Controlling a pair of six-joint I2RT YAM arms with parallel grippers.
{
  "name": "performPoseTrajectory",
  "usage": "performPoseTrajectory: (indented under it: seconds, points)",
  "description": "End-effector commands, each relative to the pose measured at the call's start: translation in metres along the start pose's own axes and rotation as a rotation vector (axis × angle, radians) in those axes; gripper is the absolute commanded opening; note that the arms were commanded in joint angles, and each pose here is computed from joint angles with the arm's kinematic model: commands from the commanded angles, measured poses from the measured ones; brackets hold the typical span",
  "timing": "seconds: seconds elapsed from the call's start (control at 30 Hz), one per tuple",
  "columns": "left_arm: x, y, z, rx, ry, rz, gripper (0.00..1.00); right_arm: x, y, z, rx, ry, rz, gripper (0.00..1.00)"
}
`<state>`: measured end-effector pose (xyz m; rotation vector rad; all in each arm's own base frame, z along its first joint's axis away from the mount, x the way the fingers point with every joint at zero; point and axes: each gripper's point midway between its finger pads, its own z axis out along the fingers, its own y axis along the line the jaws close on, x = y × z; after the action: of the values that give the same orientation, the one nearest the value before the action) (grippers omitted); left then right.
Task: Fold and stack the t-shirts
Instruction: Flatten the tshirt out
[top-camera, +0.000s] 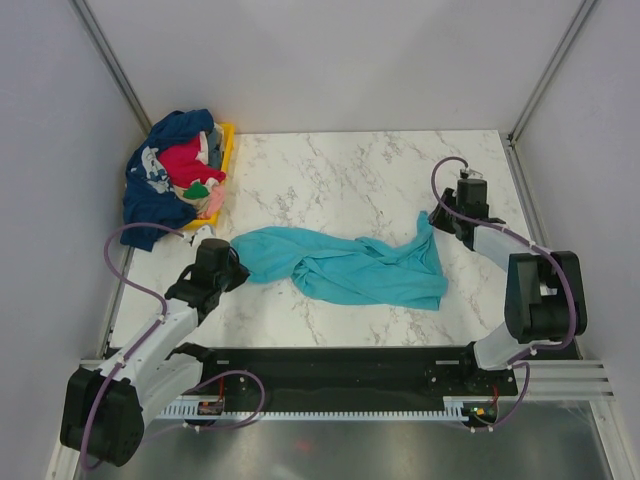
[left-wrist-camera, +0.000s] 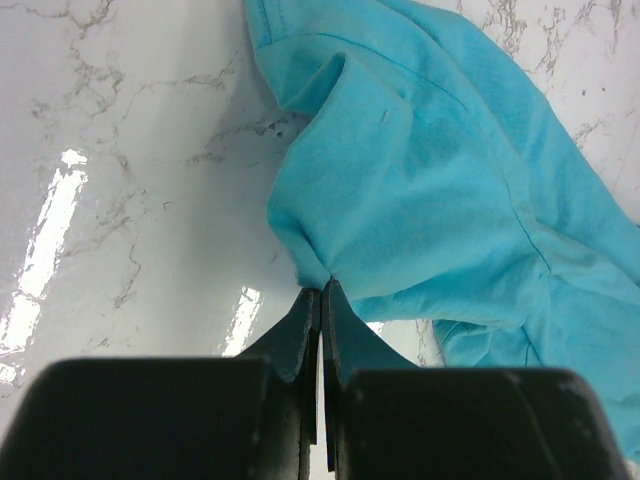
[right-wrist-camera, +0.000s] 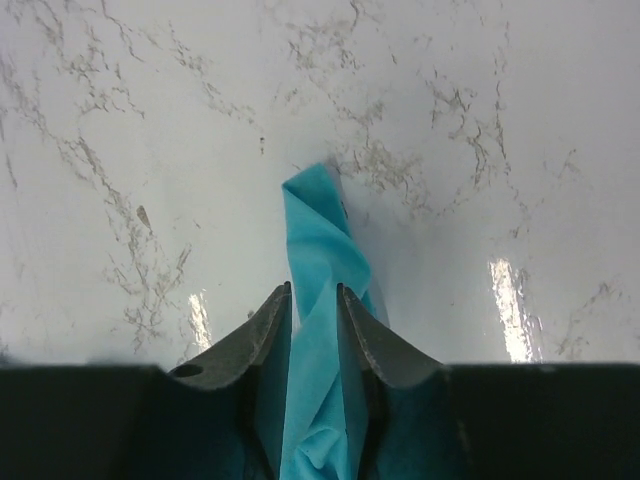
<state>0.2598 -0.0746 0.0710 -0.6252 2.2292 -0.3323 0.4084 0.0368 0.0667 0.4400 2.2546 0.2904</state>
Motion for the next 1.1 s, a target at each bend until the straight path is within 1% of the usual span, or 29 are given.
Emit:
performPoseTrajectory:
  seconds: [0.0,0.07,0.1,0.13,0.17,0.27,0.4,0.5,0.6,0.67,0.77,0.8,0.83,0.87,0.9,0.93,1.0,1.03,1.07]
  points:
    - [-0.005,0.000,-0.001,0.012,-0.031,0.024,0.02,-0.028,0.008,-0.011,-0.008,-0.069,-0.020,0.32]
    - [-0.004,0.001,-0.001,0.013,-0.032,0.025,0.02,-0.023,0.009,-0.009,-0.019,-0.055,-0.021,0.30]
    - [-0.005,0.001,-0.002,0.018,-0.035,0.023,0.02,-0.021,0.007,-0.007,-0.017,-0.048,-0.019,0.32]
    - [-0.005,0.000,-0.002,0.020,-0.035,0.024,0.02,-0.018,0.006,-0.005,-0.013,-0.038,-0.019,0.35]
    - [-0.004,0.000,-0.002,0.022,-0.033,0.023,0.02,-0.016,0.004,-0.004,-0.008,-0.034,-0.019,0.44]
    - [-0.004,0.000,-0.003,0.025,-0.034,0.024,0.02,-0.015,-0.003,-0.002,0.024,-0.036,-0.015,0.51]
    - [-0.004,-0.001,-0.003,0.034,-0.036,0.025,0.02,-0.014,-0.006,0.005,0.024,-0.028,-0.005,0.59]
    - [-0.004,-0.001,-0.004,0.037,-0.038,0.027,0.02,-0.010,-0.007,0.016,0.015,-0.006,0.012,0.60]
    - [-0.004,-0.001,-0.004,0.037,-0.038,0.028,0.02,-0.001,-0.005,0.028,-0.007,0.021,0.031,0.57]
    - [-0.004,-0.001,-0.003,0.037,-0.040,0.028,0.02,0.002,-0.003,0.035,-0.025,0.036,0.034,0.52]
    - [-0.004,0.000,-0.003,0.029,-0.043,0.019,0.03,0.000,-0.002,0.040,-0.027,0.035,0.033,0.51]
    - [-0.005,0.001,-0.003,0.024,-0.046,0.011,0.08,-0.001,-0.003,0.040,-0.023,0.030,0.032,0.50]
    - [-0.004,0.002,-0.003,0.019,-0.046,0.010,0.18,-0.002,-0.002,0.038,-0.025,0.026,0.029,0.50]
    - [-0.006,0.004,-0.002,0.007,-0.055,0.004,0.22,-0.004,-0.002,0.039,-0.023,0.022,0.029,0.50]
    - [-0.006,0.004,-0.002,0.005,-0.057,0.003,0.27,-0.005,-0.002,0.038,-0.025,0.019,0.026,0.48]
    - [-0.007,0.004,-0.002,0.003,-0.059,0.002,0.33,-0.006,-0.002,0.038,-0.025,0.016,0.026,0.43]
    - [-0.008,0.006,-0.001,-0.008,-0.059,0.001,0.37,-0.006,0.000,0.038,-0.031,0.019,0.024,0.37]
    - [-0.008,0.006,0.000,-0.016,-0.056,0.002,0.39,-0.005,0.000,0.038,-0.032,0.021,0.024,0.29]
    - [-0.009,0.007,0.000,-0.024,-0.059,0.001,0.39,-0.005,0.000,0.039,-0.035,0.022,0.022,0.25]
